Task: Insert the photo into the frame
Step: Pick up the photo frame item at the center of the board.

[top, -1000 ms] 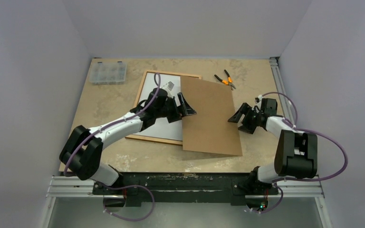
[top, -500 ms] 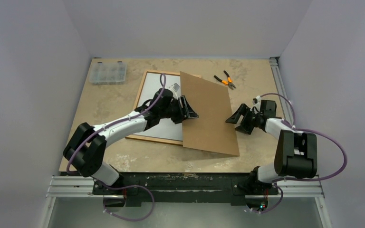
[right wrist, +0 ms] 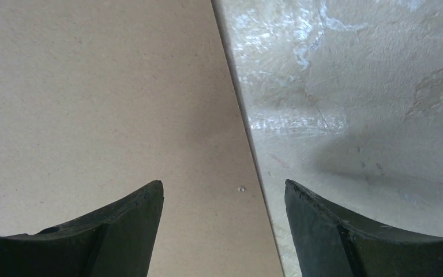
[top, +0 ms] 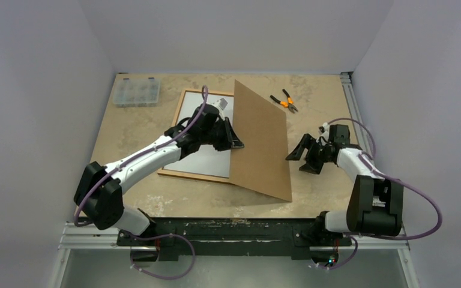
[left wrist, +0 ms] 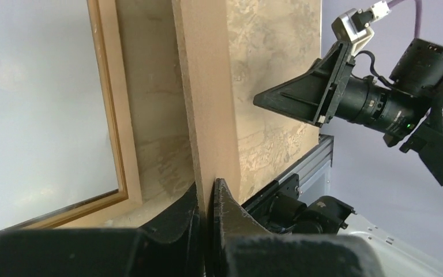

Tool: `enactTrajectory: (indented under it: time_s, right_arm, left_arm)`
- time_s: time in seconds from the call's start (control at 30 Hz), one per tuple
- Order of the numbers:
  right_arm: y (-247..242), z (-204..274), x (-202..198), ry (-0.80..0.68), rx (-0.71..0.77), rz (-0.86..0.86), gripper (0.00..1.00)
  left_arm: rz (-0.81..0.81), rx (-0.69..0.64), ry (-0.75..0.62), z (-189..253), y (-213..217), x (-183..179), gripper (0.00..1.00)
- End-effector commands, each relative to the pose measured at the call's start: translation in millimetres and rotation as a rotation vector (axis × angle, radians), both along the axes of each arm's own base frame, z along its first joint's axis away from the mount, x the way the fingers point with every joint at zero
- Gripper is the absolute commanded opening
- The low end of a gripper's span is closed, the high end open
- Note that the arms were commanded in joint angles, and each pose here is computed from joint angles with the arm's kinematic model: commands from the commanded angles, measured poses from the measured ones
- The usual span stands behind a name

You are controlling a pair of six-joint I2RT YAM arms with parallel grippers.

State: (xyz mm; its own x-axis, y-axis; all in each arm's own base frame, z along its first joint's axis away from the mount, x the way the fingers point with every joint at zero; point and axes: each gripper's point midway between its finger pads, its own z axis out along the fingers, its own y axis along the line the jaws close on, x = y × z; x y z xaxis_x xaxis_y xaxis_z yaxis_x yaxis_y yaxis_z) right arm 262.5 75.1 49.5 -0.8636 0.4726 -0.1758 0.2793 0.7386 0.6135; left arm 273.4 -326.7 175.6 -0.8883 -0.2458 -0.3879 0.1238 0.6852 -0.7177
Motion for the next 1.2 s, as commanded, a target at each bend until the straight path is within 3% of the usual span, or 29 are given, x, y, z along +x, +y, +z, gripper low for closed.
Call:
enactTrajectory:
  time_s: [0.0,0.07,0.2,0.33,0.43,0.97,1.17]
  right_arm:
    - [-7,42,13,-0.093,-0.061,0.013,0.76]
    - [-12,58,16,-0.106,-0.086,-0.007,0.77]
    - [-14,92,22,-0.173,-0.096,-0.030,0.77]
    - [-2,133,22,-0.308,-0.041,-0.001,0.93]
    - [-1,155,21,-0.384,-0.031,-0.021,0.98]
    - [27,210,8,-0.493,0.167,-0.009,0.93]
    - [32,219,4,-0.512,0.222,-0.021,0.92]
  left_arm:
    - [-0.054,0.100,-0.137,44,9,-1,0.03]
    - [-0.068,0.187,-0.163,59,14,-5,0.03]
    - [-0.086,0.222,-0.225,100,15,-9,0.03]
    - [-0.090,0.284,-0.251,120,18,-16,0.03]
    - [-0.107,0.330,-0.251,125,14,-22,0.03]
    - [-0.114,0.456,-0.265,115,-24,-49,0.00]
    - [-0.129,0.448,-0.274,114,-42,-59,0.00]
